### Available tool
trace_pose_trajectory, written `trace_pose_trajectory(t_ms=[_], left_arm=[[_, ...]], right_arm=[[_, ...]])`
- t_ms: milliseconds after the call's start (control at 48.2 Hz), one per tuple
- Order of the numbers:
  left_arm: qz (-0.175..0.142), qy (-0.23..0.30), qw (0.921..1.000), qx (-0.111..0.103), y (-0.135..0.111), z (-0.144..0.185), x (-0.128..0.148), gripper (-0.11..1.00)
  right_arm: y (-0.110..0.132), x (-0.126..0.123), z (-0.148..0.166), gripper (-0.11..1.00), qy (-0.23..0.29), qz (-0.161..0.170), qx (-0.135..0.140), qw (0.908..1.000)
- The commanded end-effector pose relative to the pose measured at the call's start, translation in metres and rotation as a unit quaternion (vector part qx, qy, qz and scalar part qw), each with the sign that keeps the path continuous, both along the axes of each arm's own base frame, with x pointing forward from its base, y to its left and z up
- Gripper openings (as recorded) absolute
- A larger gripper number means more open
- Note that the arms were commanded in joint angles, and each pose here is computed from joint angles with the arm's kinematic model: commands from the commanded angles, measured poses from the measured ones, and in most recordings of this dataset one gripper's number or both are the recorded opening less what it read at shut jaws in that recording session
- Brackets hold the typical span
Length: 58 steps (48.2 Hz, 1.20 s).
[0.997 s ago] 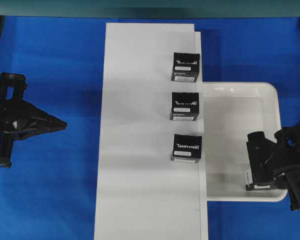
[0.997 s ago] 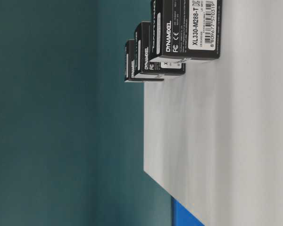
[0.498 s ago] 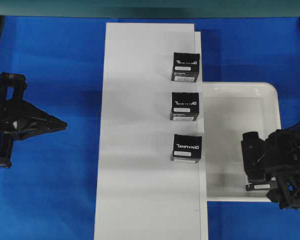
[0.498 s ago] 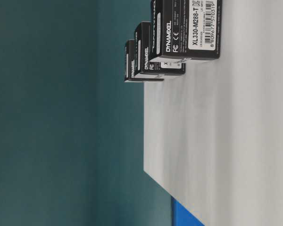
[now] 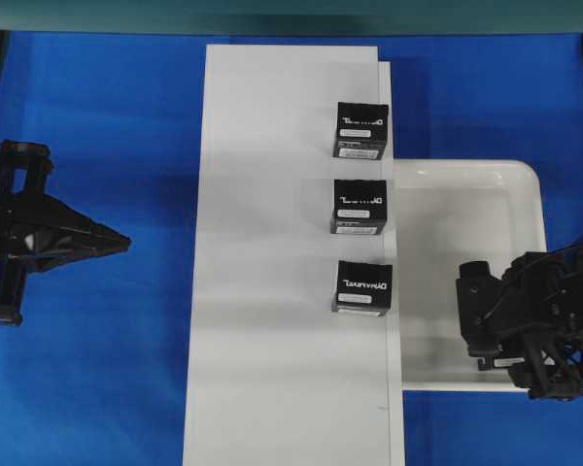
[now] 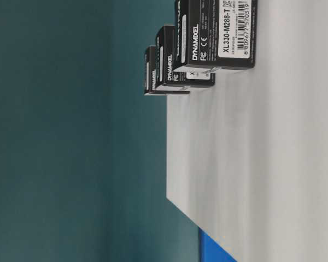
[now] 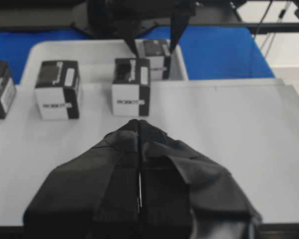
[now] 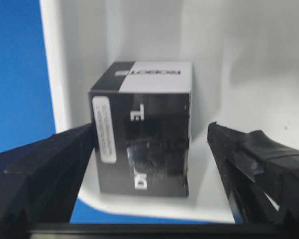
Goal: Place the box from the white plastic tray onto the white base.
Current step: 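Lower the right gripper around the box and close on it, then lift the box and carry it left over the white base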
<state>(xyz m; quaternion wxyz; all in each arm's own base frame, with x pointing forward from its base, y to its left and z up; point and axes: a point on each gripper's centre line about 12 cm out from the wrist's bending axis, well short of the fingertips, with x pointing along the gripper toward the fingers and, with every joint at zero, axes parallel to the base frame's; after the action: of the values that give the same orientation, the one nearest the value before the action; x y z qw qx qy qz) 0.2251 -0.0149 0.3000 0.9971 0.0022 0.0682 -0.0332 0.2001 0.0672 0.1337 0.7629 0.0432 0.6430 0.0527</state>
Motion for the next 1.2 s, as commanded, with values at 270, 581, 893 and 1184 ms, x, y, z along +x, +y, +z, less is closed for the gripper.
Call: trace_pose_trajectory(t_ms=[270,581,893,1184], left_arm=[[-0.001,-0.01,0.9999,-0.003,-0.001,0.009,0.004,-0.07],[0.001,-0.006,1.0,-0.007,0.0,0.008,0.005,-0.06],[0.0,-0.007,1.0,-0.006,-0.001,0.008,0.005,-0.07],[0.001,-0.013,0.9999,-0.006,0.0,0.012,0.006,-0.06]], right_arm=[[0.0,0.005,-0.013,1.0,0.011,-0.004,-0.005,0.9999],[0.001,0.002,-0.013,1.0,0.016,-0.02,0.006,0.9997],[0.003,0.002,-0.011,0.6,0.02,-0.043,0.018,0.9987],[0.006,0.007,0.003,0.6,0.011,-0.043,0.025,0.9987]])
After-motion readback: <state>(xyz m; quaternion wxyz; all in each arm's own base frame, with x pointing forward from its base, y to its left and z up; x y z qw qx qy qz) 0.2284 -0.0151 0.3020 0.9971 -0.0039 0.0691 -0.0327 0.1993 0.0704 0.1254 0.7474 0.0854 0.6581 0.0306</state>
